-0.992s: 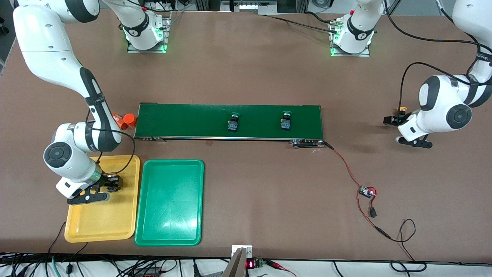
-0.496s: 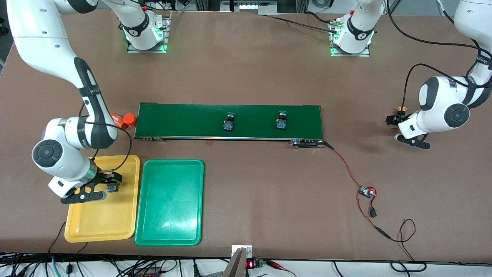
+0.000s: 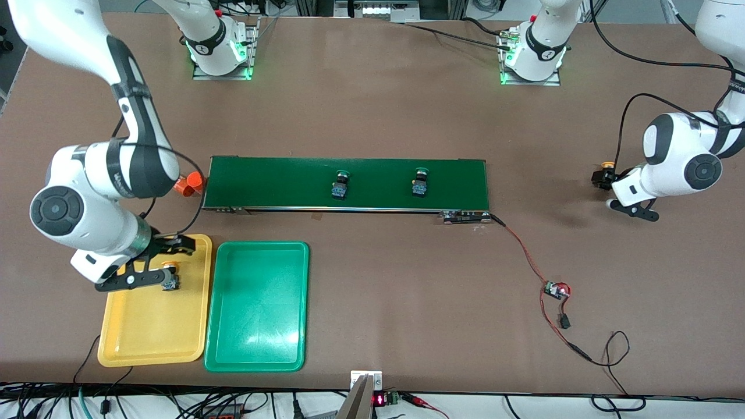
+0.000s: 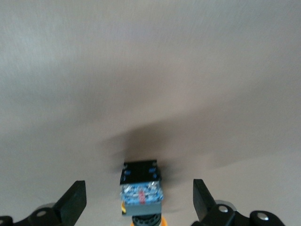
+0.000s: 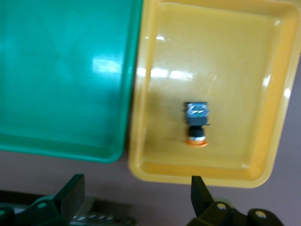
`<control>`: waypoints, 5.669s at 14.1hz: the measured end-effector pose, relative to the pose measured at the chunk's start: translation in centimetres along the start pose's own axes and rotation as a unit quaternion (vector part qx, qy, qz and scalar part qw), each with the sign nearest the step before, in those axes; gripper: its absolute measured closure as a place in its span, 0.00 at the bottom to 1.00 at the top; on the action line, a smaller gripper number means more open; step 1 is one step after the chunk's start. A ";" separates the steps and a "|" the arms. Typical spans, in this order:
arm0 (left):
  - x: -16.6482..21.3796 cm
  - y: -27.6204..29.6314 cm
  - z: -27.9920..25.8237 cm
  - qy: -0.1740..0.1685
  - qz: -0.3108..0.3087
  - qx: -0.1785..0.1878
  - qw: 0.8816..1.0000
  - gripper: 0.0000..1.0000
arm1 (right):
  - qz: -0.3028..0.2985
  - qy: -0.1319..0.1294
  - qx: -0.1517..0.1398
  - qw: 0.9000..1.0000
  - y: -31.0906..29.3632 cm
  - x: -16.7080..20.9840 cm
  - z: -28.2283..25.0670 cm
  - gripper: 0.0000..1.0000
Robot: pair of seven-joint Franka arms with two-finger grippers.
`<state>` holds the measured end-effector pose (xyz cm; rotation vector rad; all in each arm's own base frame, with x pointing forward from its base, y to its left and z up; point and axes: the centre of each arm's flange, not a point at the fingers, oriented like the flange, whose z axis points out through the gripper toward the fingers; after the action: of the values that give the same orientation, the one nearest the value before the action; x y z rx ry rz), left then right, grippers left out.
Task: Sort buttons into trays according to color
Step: 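Lower the button into the yellow tray and open the right gripper, then grasp another belt button with the right gripper while the left gripper places one, then carry the button to the green tray while the left gripper withdraws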
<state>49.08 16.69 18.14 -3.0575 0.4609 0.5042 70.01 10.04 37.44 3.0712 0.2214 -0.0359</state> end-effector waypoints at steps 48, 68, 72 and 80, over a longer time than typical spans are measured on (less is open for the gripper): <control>11.7 39.5 -9.2 0.043 -0.006 -0.072 0.996 0.60 | 0.161 -0.115 0.076 0.977 -16.9 -10.4 7.3 0.00; 7.7 15.1 -31.1 0.124 -0.204 -0.055 0.970 0.00 | 0.158 -0.170 0.079 0.969 -17.0 -12.4 12.3 0.47; 5.7 13.7 -37.6 0.135 -0.211 -0.037 0.968 0.00 | 0.148 -0.168 0.082 0.971 -16.7 -12.3 12.3 0.58; 2.3 13.0 -43.0 0.131 -0.199 -0.028 0.971 0.00 | 0.047 -0.044 0.078 0.995 -12.4 -5.2 2.7 0.58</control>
<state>60.86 1.22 58.65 -3.1560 -0.1736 0.1014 63.06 21.38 34.13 3.2206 0.0709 -0.1923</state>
